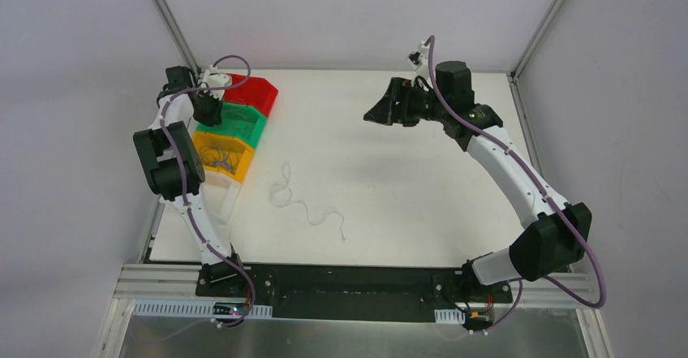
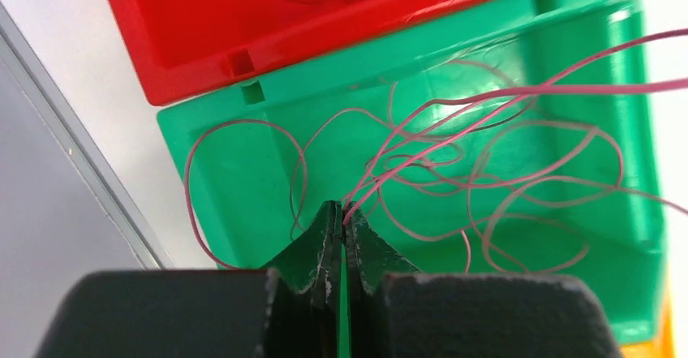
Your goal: Untangle the cables
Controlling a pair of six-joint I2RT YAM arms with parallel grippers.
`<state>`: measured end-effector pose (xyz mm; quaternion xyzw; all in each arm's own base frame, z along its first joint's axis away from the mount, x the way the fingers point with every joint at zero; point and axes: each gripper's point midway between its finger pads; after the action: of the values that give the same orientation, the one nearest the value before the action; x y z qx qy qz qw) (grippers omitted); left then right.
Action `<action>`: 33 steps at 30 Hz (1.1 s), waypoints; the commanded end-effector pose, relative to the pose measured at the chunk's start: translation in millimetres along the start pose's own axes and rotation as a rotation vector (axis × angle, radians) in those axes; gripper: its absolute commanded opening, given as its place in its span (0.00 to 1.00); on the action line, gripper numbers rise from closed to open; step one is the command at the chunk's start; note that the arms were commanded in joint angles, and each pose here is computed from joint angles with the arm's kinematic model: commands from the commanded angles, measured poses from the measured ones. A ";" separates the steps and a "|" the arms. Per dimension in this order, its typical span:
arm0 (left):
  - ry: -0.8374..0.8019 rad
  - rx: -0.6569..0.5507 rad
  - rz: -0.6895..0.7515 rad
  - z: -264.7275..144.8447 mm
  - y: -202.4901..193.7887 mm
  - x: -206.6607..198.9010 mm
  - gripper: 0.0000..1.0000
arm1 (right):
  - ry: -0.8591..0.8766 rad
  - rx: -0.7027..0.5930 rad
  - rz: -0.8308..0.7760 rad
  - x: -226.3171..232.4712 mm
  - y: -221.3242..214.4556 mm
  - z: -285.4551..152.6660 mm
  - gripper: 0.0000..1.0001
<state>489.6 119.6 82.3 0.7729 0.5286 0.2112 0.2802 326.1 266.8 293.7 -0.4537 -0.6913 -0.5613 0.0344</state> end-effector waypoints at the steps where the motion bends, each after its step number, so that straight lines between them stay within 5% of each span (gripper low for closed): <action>1: 0.057 0.069 0.167 11.0 -11.3 16.2 0.00 | -0.005 -0.024 -0.027 6.3 10.3 -9.3 0.77; 10: 0.089 0.193 0.418 26.5 -24.2 13.0 0.10 | -0.011 -0.018 -0.015 5.1 9.0 -9.0 0.77; 15: 0.100 0.124 0.397 11.6 2.2 5.5 0.37 | -0.012 -0.024 -0.022 6.0 10.8 -10.7 0.77; 23: 0.099 0.048 0.419 -23.6 30.7 -10.9 0.47 | -0.007 -0.033 -0.042 8.6 10.4 -14.9 0.77; 33: 0.041 0.015 0.394 -94.1 59.9 -40.1 0.73 | 0.003 -0.020 -0.070 6.2 5.5 -22.4 0.77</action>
<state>478.8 107.6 136.3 0.8613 0.3886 0.2756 0.1766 324.1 260.9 288.3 -0.4520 -0.7011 -0.5508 0.0275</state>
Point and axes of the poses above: each gripper's point midway between its finger pads, its own z axis out along the fingers, its own x axis along the line the jaws close on, y = z × x, and after that the axes turned 6 degrees about -z, right-handed
